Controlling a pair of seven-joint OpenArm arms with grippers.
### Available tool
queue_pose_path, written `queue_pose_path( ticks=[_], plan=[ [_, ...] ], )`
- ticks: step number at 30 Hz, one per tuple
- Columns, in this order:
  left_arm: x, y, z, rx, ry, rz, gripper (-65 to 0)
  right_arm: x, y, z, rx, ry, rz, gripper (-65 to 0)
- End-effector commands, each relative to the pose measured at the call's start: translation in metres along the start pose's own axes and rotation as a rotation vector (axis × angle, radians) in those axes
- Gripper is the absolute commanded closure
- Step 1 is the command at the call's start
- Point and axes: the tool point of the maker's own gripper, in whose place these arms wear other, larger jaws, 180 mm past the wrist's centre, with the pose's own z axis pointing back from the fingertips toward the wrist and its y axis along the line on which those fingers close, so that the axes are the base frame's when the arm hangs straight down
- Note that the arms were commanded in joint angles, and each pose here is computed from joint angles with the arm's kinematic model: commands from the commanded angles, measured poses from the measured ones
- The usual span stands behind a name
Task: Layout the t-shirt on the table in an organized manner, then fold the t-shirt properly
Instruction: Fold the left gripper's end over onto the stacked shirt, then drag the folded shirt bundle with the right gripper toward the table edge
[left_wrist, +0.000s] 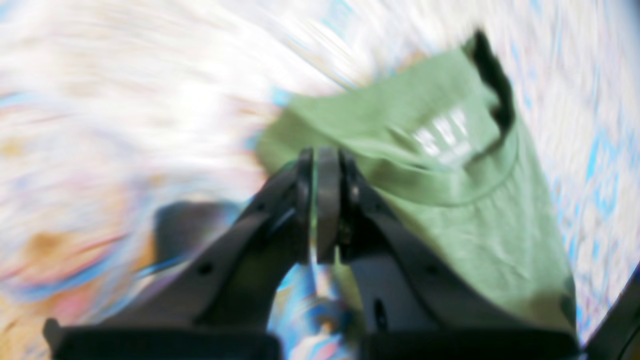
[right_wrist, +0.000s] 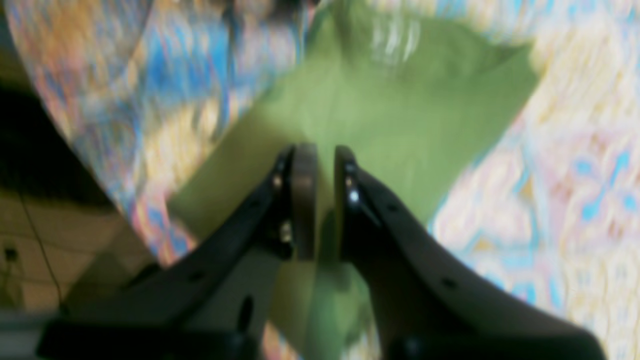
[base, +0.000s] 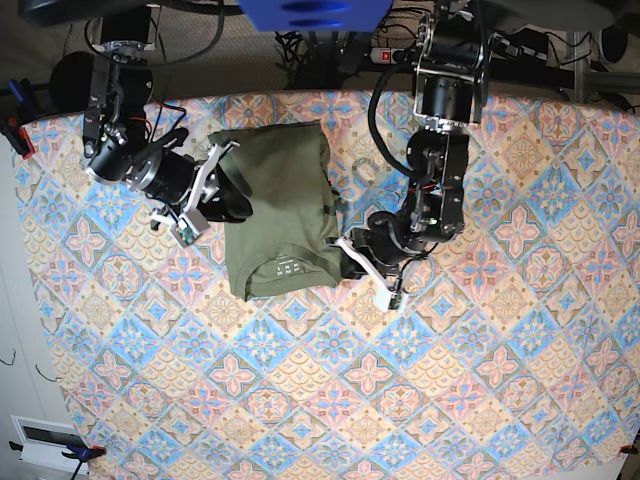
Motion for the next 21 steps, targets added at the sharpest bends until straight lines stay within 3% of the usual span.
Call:
queue_pose_path(
  ticks=[1, 5, 7, 10, 14, 21],
  plan=[
    [0.01, 0.004, 0.012, 0.008, -0.042, 0.01, 0.0, 0.016, 0.009, -0.002, 0.029, -0.056, 0.011, -6.0],
    [0.005, 0.037, 0.049, 0.096, -0.094, 0.074, 0.0, 0.028, 0.04, -0.027, 0.109, -0.088, 0.004, -6.0],
    [0.002, 0.047, 0.067, 0.133, -0.12, 0.089, 0.0, 0.036, 0.048, -0.042, 0.109, -0.07, 0.062, -6.0],
    [-0.005, 0.057, 0.085, 0.173, -0.141, 0.1, 0.0, 0.023, 0.056, -0.065, 0.105, 0.036, 0.159, -6.0],
    [-0.009, 0.059, 0.098, 0.192, -0.152, 0.096, 0.0, -0.001, 0.07, -0.096, 0.114, 0.159, 0.205, -6.0],
    [-0.016, 0.056, 0.104, 0.197, -0.146, 0.091, 0.0, -0.063, 0.059, -0.125, 0.087, 0.393, 0.179, -6.0]
  ],
)
